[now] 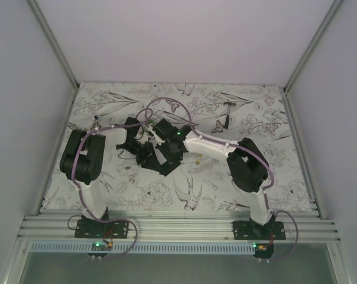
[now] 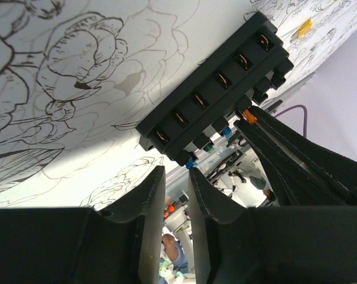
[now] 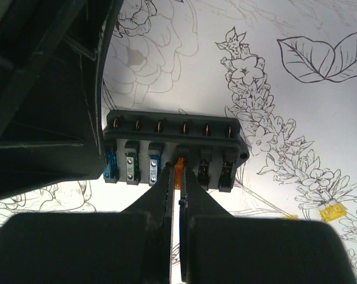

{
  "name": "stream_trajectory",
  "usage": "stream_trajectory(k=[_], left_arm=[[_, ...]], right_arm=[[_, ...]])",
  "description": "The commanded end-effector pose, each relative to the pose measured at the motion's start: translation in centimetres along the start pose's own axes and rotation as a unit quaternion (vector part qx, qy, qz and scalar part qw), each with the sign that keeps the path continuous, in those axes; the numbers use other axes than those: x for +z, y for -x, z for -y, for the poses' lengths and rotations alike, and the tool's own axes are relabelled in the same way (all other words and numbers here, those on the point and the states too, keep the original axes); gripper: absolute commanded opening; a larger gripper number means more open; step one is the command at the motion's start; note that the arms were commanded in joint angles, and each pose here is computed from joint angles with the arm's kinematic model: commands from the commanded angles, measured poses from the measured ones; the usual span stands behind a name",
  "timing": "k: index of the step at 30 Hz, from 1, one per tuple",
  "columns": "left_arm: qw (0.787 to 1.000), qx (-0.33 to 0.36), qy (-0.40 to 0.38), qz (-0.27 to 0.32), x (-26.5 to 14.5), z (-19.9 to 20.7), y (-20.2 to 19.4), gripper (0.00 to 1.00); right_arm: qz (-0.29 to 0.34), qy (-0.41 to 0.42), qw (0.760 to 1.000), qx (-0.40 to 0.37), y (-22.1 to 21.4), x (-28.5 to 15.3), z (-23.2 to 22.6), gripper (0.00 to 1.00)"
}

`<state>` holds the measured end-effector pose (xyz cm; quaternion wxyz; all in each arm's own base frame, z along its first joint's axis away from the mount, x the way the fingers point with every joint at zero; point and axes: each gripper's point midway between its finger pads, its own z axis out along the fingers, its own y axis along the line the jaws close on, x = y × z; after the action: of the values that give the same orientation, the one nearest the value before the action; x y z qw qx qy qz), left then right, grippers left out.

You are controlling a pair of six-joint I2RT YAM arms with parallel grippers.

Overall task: Snap on the fuse box
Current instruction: Install the fuse at the fuse box base.

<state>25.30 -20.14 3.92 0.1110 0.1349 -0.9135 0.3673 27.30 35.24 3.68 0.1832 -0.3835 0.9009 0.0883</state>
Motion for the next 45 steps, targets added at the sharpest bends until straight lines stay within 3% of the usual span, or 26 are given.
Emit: stream_trajectory(k=[1,10,19,25,30,32,37,42,45], left_arm=[[1.000,-0.008,0.031,0.000,-0.2,-1.7,-0.6,0.24],[0.999,-0.009,0.033,0.002,-0.2,-1.9,-0.5,0.24],[0.999,-0.010,0.034,0.003,-0.3,-2.0,-0.5,0.24],[0.999,-0.010,0.034,0.004,-0.4,-2.0,-0.5,0.24],[0.999,-0.011,0.034,0.006,-0.5,-2.1,-0.4,0.24],[0.999,-0.010,0.034,0.007,-0.6,-2.0,-0.4,0.24],[0.999,-0.004,0.031,0.014,-0.9,-1.6,-0.4,0.24],[0.999,0.001,0.026,0.020,-1.3,-1.1,-0.4,0.26],[0.999,0.006,0.022,0.027,-1.7,-0.7,-0.4,0.29]], right_arm=[[-0.212,-0.043,0.976,-0.018,-10.7,4.7,3.1,0.00],[-0.277,-0.034,0.960,-0.015,-15.9,4.0,3.2,0.00],[-0.257,-0.058,0.964,-0.025,-13.1,6.1,4.0,0.00],[-0.288,-0.071,0.955,-0.026,-16.5,4.2,4.6,0.00],[-0.213,-0.033,0.977,-0.003,-11.7,2.5,2.8,0.04],[-0.163,-0.017,0.986,0.011,-8.2,1.8,1.9,0.13],[-0.068,0.007,0.997,0.021,-2.1,-0.5,0.6,0.25],[-0.022,0.015,0.999,0.025,0.5,-2.1,0.3,0.41],[0.006,0.010,1.000,0.029,1.7,-3.0,0.4,0.42]])
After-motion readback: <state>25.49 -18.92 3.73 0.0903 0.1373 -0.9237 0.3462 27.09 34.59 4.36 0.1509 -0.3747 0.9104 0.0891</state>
